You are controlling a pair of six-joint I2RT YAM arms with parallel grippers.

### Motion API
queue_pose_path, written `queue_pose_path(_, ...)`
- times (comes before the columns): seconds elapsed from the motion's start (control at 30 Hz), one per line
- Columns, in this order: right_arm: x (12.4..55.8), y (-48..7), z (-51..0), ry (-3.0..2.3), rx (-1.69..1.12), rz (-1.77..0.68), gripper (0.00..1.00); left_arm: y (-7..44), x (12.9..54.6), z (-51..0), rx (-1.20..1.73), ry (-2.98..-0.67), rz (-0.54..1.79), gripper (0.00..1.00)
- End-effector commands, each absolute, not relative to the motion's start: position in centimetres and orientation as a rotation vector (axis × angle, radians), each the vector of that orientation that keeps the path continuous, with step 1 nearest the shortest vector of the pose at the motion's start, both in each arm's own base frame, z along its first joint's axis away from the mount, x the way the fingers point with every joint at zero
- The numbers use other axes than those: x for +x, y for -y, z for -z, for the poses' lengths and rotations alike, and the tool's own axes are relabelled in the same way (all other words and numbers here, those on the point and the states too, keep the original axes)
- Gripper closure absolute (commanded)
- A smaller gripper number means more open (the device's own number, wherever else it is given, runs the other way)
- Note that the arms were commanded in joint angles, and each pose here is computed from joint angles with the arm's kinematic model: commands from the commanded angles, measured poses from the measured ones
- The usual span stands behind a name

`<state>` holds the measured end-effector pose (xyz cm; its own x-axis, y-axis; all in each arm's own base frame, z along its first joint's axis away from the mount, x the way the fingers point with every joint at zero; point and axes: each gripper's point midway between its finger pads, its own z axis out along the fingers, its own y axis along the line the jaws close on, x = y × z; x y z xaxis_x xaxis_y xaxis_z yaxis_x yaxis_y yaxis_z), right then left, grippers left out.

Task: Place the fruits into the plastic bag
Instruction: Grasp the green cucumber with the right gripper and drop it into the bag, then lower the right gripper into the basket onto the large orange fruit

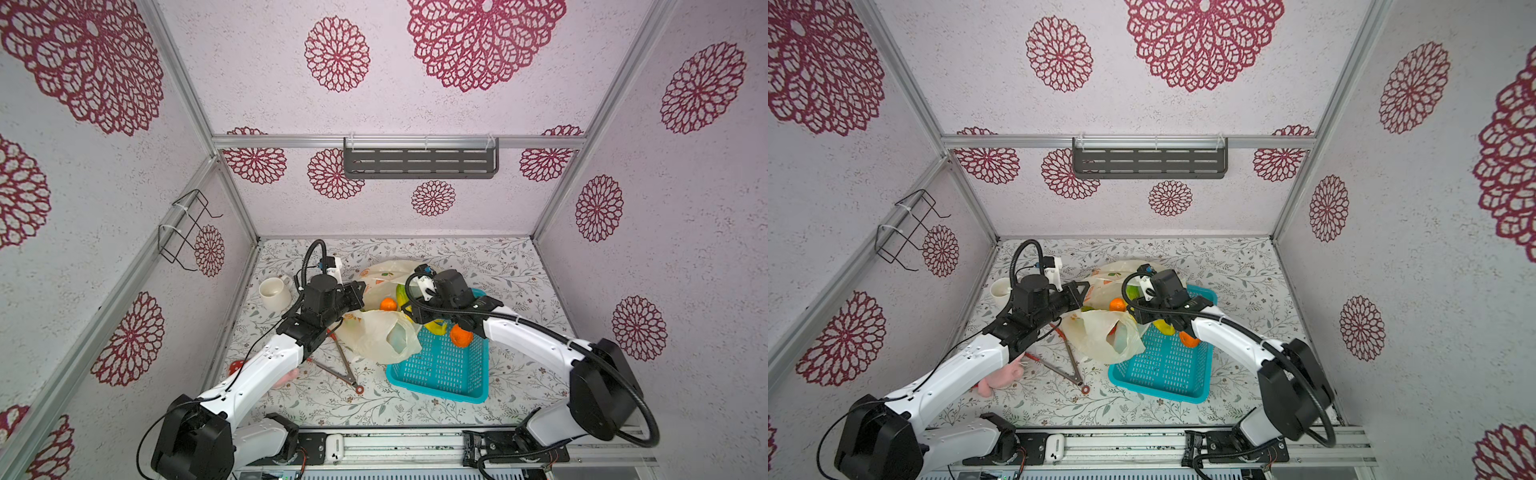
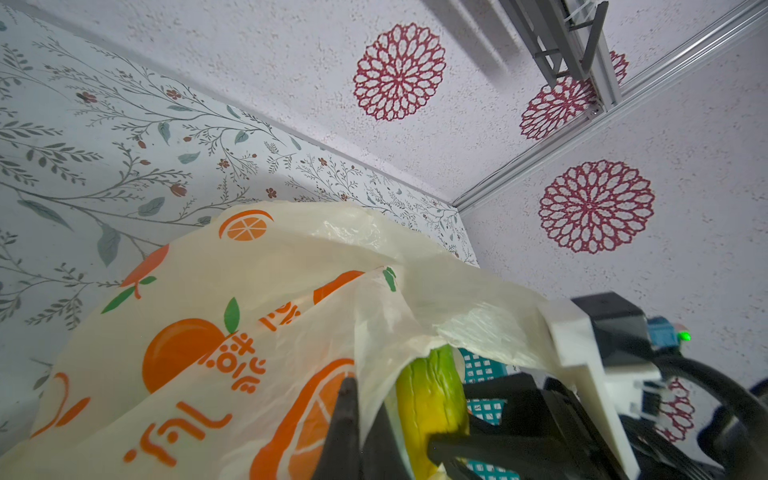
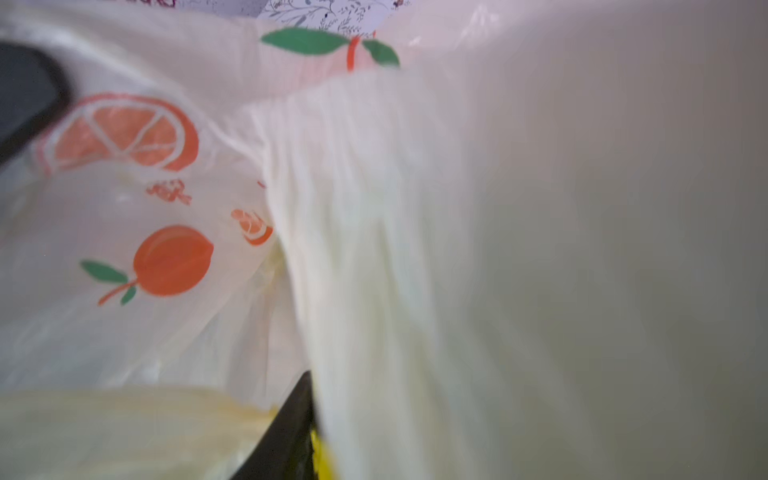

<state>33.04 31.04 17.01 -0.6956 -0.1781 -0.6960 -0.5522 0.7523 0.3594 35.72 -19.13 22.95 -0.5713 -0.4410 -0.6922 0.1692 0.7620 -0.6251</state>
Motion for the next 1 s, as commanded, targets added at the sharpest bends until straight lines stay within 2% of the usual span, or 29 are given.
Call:
queue_pose_path(0.0, 36.6, -32.9, -19.6, -2.201, -0.446, -0.743, 0.56, 19.2, 35.9, -24.2, -0.215, -1.987, 0.832, 1.00)
queue_pose_path(0.03, 37.4, -33.3, -19.6, -2.201, -0.425, -0.740, 0.54, 19.2, 35.8, -24.2, -0.214, -1.987, 0.831, 1.00)
queue_pose_path(0.17, 38.8, -34.7, -19.6, -2.199, -0.386, -0.757, 0.33, 19.3, 35.7, -24.3, -0.211, -1.985, 0.833, 1.00)
queue_pose_path(0.27, 38.9, -34.6, -20.0, -2.187, -0.362, -0.759, 0.26, 19.2, 35.7, -24.4, -0.211, -1.984, 0.831, 1.00)
queue_pose_path(0.5, 37.4, -31.4, -21.9, -2.143, -0.321, -0.677, 0.23, 19.2, 35.6, -24.1, -0.210, -1.988, 0.825, 1.00)
queue_pose_path(0.73, 32.5, -26.8, -24.3, -2.096, -0.318, -0.662, 0.21, 19.3, 35.9, -24.0, -0.210, -1.985, 0.828, 1.00)
queue_pose_path(0.9, 30.3, -21.0, -23.8, -2.126, -0.140, -0.531, 0.19, 19.5, 36.1, -23.7, -0.208, -1.986, 0.833, 1.00)
queue_pose_path(0.97, 29.9, -17.9, -22.1, -2.180, -0.012, -0.401, 0.18, 19.6, 36.2, -23.6, -0.209, -1.988, 0.833, 1.00)
